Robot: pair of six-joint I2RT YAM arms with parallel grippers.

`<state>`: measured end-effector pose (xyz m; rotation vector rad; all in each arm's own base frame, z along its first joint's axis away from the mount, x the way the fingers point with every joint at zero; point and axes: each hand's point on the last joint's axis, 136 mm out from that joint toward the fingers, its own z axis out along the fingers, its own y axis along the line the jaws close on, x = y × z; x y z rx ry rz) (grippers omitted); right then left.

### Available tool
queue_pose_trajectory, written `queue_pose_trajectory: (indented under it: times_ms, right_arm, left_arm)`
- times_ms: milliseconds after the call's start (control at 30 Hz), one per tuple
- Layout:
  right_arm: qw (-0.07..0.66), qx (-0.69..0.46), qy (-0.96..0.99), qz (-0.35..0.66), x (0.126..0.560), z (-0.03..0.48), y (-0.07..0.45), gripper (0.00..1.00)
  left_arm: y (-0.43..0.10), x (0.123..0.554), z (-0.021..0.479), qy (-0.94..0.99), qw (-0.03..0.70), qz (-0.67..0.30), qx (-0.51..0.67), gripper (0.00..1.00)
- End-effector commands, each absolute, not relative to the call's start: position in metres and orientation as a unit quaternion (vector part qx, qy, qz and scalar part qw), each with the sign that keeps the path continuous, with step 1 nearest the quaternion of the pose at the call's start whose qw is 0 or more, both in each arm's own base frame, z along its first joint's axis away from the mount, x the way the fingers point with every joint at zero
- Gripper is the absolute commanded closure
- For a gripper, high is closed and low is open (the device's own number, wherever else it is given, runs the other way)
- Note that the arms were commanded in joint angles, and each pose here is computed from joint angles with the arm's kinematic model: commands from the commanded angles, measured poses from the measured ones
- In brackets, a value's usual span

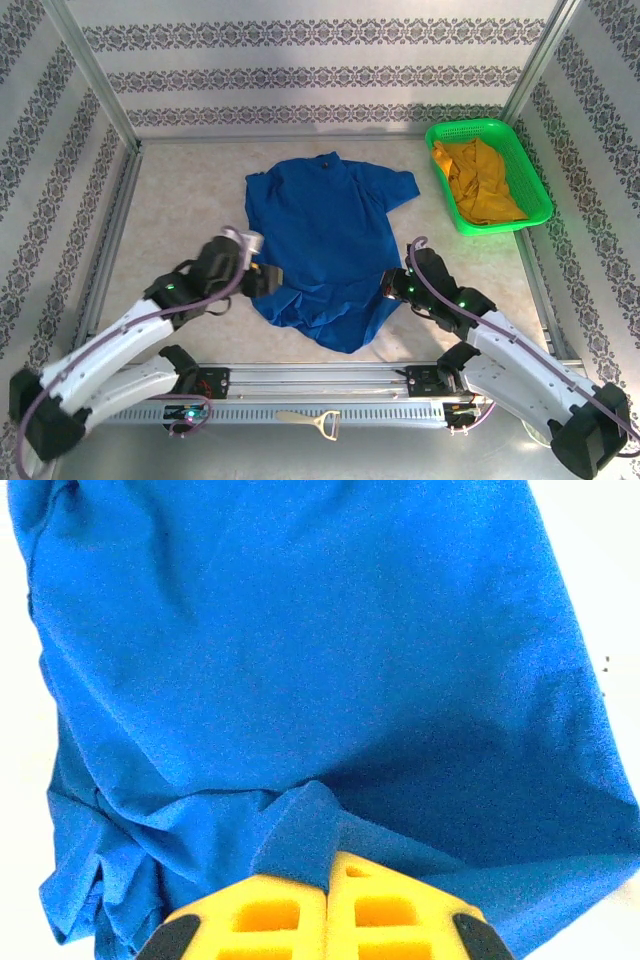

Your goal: Fold the inside-out t-shirt

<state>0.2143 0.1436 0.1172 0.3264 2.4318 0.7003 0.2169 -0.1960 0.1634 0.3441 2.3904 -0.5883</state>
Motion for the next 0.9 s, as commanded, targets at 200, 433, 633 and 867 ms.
queue_pose_trajectory:
  times_ms: [200,433,633,867]
  right_arm:
    - [0.306,0.138,0.903,0.267,0.206,0.120,0.134,1.00]
    - [0.308,0.145,0.903,0.263,0.203,0.117,0.129,1.00]
    - [0.307,0.148,0.902,0.266,0.200,0.117,0.128,1.00]
    - [0.305,0.155,0.900,0.270,0.196,0.117,0.126,1.00]
  left_arm:
    - [-0.311,0.177,0.101,0.880,0.246,-0.146,0.380,0.29]
    - [-0.348,0.175,0.074,0.860,0.214,-0.137,0.442,0.24]
    - [-0.361,0.186,0.056,0.860,0.212,-0.120,0.449,0.24]
    - [-0.353,0.219,0.045,0.883,0.240,-0.097,0.393,0.59]
